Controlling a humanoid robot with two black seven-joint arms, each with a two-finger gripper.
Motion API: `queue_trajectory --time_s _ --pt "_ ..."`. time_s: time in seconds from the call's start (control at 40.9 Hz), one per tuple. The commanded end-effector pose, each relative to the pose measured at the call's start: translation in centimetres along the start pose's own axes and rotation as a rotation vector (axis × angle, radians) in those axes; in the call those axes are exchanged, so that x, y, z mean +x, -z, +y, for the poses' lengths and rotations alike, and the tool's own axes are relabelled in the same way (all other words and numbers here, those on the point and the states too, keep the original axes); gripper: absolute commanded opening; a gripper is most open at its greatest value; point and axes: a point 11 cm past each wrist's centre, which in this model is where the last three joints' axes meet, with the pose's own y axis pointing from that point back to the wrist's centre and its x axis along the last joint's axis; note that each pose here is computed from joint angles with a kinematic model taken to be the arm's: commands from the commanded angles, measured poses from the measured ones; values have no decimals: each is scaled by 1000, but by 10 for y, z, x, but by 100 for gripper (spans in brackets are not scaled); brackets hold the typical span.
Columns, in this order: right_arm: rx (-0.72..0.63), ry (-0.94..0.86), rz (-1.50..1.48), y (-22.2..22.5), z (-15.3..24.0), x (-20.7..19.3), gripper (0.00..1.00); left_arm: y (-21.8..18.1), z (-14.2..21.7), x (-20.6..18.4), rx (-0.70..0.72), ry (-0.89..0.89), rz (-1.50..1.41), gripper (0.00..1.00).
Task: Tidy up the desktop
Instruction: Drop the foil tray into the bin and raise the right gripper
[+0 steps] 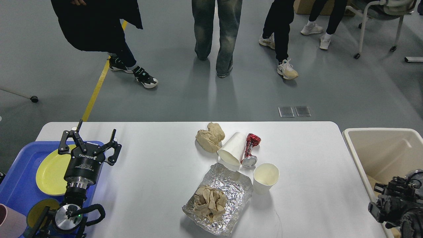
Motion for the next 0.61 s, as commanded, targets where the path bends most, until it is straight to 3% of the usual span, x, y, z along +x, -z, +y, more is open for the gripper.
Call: queue_trajectory --time_s 0.0,0.269,0.44,0.586 --pt "20 -43 -36 12 4 22 100 0 0 0 0 1 0 96" --pt "42 -42 -62 24 9 38 100 0 0 0 1 -1 0 96" --pt "47 57 -140 16 28 89 100 0 0 0 1 1 0 96" --pt "130 157 -165 33 64 133 100 0 -1 -1 1 2 0 96"
